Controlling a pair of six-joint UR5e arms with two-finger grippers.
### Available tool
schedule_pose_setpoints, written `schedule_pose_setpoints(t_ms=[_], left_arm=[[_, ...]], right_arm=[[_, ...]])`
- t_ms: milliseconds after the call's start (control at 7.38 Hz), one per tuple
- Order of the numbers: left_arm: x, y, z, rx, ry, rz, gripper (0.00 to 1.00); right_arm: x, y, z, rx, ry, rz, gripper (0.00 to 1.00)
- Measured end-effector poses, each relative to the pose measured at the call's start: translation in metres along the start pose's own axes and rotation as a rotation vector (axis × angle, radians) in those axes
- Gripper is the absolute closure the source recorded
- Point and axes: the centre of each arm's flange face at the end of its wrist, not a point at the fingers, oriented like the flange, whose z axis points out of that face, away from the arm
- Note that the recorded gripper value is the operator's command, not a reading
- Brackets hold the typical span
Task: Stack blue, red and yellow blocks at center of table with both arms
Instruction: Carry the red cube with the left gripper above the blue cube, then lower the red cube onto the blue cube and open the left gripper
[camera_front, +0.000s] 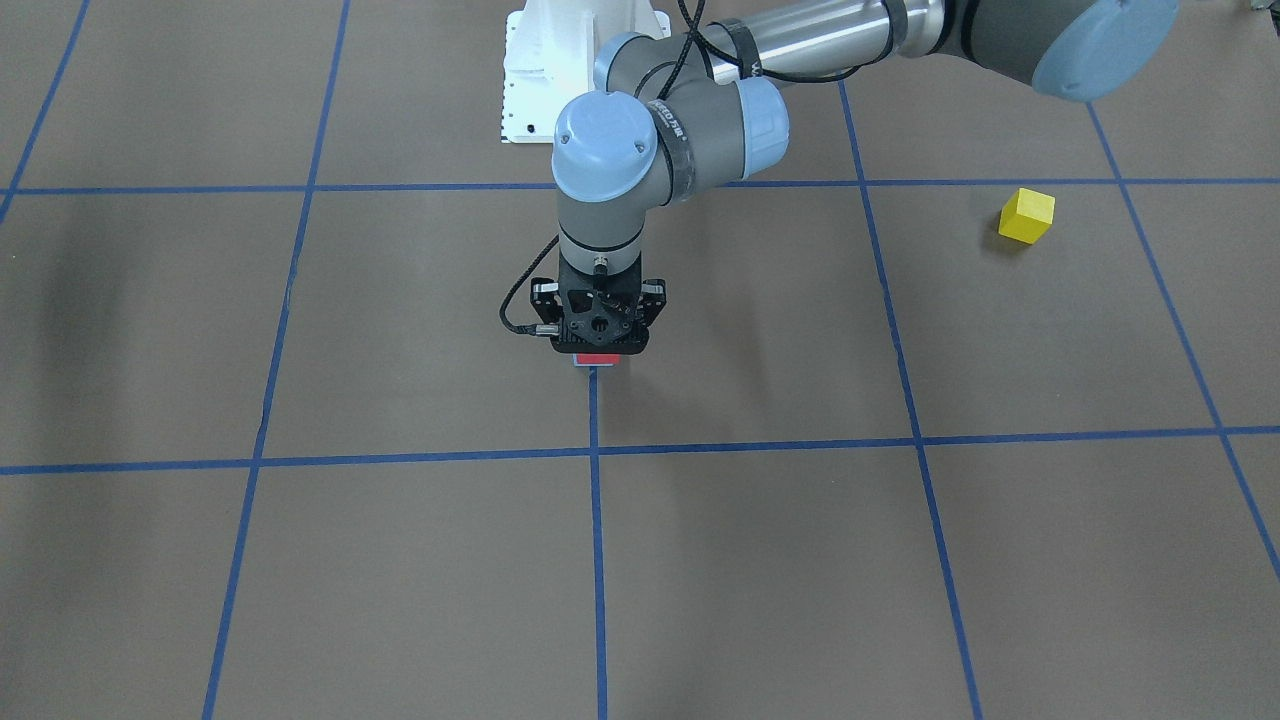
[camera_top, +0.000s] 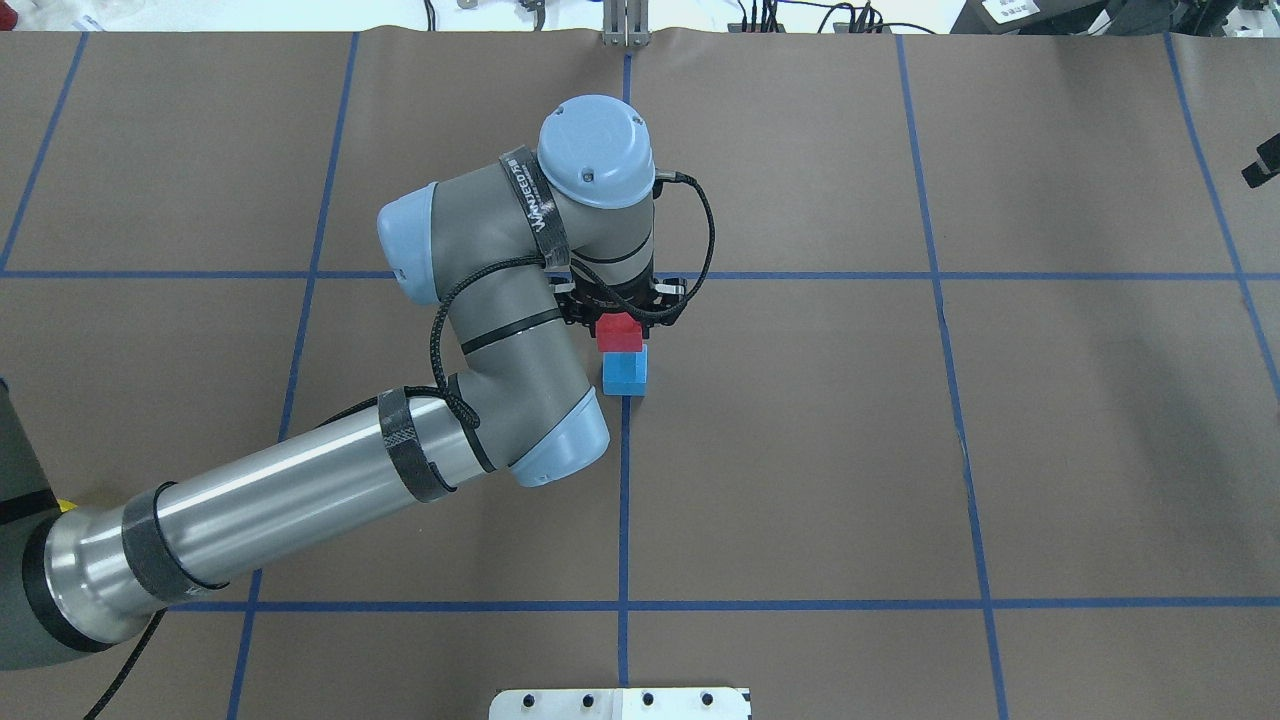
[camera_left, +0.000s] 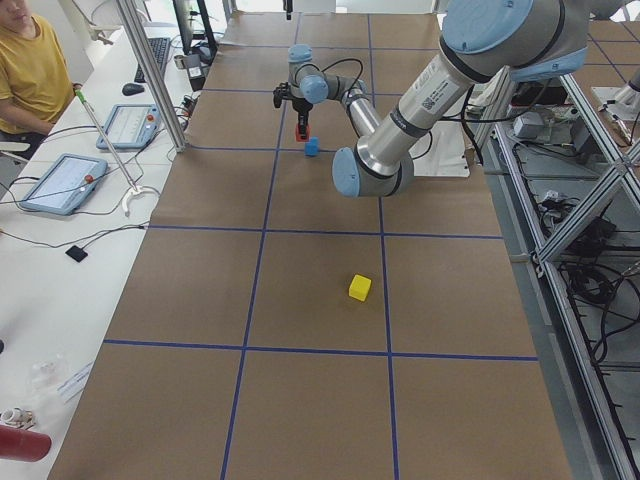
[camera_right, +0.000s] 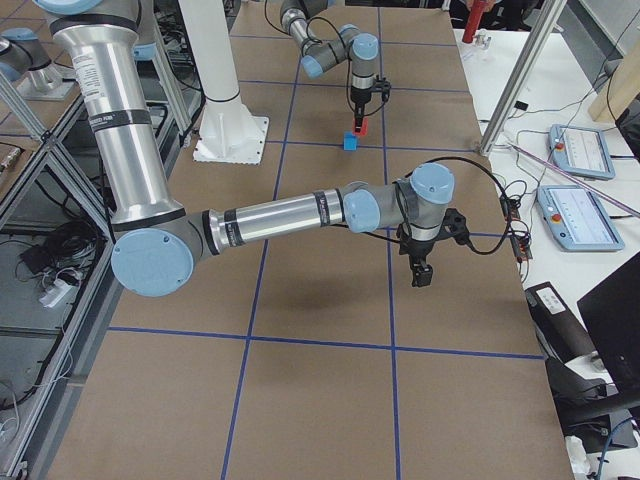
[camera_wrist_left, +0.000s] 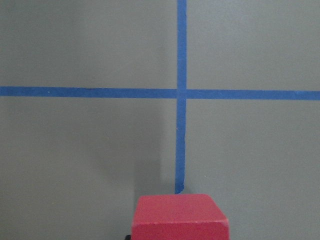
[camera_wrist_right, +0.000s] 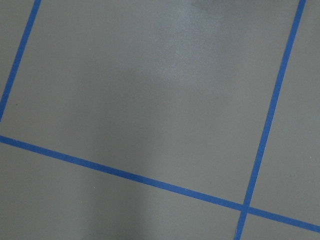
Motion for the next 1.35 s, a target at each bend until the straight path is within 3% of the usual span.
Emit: schedule_pose_setpoints(t_ms=[1354], left_arm=[[0.008,0.022,0.01,-0.026,0.002,0.039,0.96]], right_arm=[[0.0,-0.001,-0.001,0.001,0.001,0.002,0.0]])
